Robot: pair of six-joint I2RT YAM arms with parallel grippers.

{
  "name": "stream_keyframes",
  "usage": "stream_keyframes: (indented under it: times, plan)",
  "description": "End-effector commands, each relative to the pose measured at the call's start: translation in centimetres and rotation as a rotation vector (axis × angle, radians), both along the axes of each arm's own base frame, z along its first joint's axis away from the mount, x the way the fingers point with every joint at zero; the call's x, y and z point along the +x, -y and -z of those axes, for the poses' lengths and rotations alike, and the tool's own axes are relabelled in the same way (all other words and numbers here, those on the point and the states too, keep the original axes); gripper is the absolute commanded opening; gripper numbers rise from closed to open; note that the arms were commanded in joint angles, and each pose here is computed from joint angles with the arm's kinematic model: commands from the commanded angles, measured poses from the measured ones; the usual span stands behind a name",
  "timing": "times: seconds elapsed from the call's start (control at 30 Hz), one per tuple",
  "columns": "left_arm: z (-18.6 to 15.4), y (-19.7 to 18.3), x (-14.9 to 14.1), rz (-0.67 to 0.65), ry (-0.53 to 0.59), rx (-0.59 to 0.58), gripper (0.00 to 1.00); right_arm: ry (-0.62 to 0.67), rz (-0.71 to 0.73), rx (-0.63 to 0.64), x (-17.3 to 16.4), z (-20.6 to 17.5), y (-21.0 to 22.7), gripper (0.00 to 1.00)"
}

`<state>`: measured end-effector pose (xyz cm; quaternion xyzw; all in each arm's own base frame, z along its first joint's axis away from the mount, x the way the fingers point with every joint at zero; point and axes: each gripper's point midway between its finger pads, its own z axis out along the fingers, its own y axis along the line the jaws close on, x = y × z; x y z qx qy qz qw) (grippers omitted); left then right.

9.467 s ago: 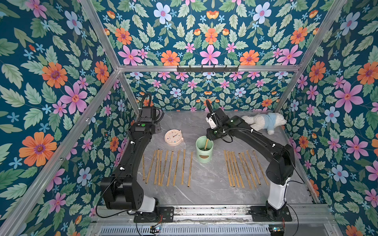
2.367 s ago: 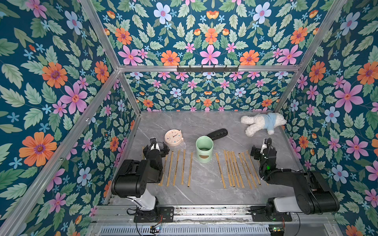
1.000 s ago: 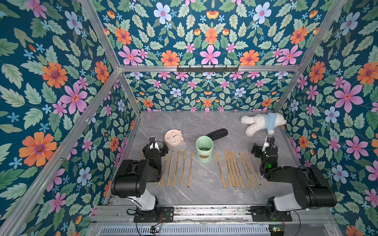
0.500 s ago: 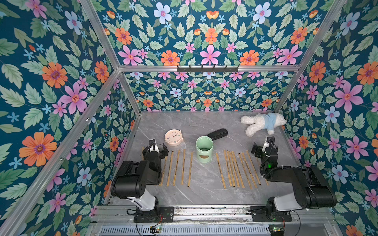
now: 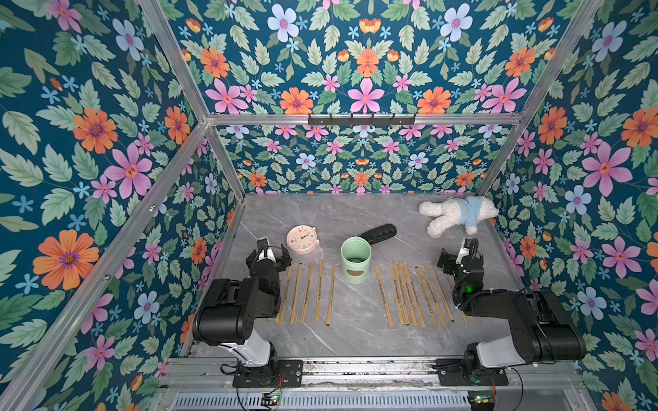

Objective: Take the straws out of the storage container
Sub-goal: Reset both arms

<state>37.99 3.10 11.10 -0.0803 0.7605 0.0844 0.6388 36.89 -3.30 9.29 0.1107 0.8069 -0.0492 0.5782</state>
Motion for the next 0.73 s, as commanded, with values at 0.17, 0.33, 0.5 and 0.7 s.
stream_keyframes:
  times: [0.17, 0.33, 0.5, 0.7]
  plan:
    - [-2.4, -0.1, -4.4, 0.004, 0.190, -0.010, 1.00, 0.037, 0.001, -0.008, 0.3, -0.9, 0.1, 0.99]
    - [0.3, 1.1, 1.0, 0.069, -0.038, 0.005, 1.00, 0.038, 0.002, -0.008, 0.3, -0.9, 0.1, 0.99]
    - [0.4, 2.0, 0.9, 0.144, -0.032, 0.001, 1.00, 0.037, 0.002, -0.008, 0.3, -0.9, 0.1, 0.99]
    - [0.3, 1.8, 1.2, 0.154, -0.030, -0.015, 1.00, 0.038, 0.001, -0.008, 0.3, -0.9, 0.1, 0.99]
